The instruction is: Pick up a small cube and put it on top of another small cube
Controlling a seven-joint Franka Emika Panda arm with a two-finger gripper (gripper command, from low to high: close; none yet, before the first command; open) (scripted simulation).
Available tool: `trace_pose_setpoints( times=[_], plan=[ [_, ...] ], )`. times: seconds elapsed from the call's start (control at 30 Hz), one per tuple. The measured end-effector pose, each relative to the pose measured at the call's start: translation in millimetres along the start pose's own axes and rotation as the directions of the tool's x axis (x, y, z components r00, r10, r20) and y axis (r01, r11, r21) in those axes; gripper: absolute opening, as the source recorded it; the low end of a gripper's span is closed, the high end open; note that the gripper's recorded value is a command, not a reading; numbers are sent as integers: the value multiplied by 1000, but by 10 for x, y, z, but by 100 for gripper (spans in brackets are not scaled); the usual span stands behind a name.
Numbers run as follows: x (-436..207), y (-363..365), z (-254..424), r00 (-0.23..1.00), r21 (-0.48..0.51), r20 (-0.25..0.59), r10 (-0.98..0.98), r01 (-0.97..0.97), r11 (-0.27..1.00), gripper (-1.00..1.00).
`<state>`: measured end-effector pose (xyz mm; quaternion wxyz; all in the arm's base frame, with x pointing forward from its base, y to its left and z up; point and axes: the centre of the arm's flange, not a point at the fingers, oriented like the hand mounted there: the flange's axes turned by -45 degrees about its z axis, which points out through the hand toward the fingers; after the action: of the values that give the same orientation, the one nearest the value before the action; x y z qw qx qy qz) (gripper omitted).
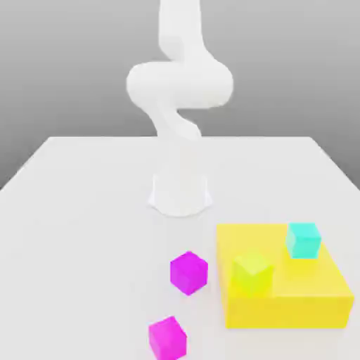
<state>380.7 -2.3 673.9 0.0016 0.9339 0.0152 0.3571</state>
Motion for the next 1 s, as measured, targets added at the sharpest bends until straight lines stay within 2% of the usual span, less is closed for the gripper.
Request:
trace_pose_setpoints(
  times=[0.3, 0.63, 0.83, 1.0],
  plan=[
    [-365, 60, 1767, 956, 63, 243, -161, 150, 987, 0],
    [-1429, 101, 3377, 818, 192, 467, -336, 277, 942, 0],
    [-2322, 134, 4084, 696, 290, 571, -436, 325, 900, 0],
    [-2827, 137, 4561, 668, 312, 588, -456, 333, 890, 0]
  ],
)
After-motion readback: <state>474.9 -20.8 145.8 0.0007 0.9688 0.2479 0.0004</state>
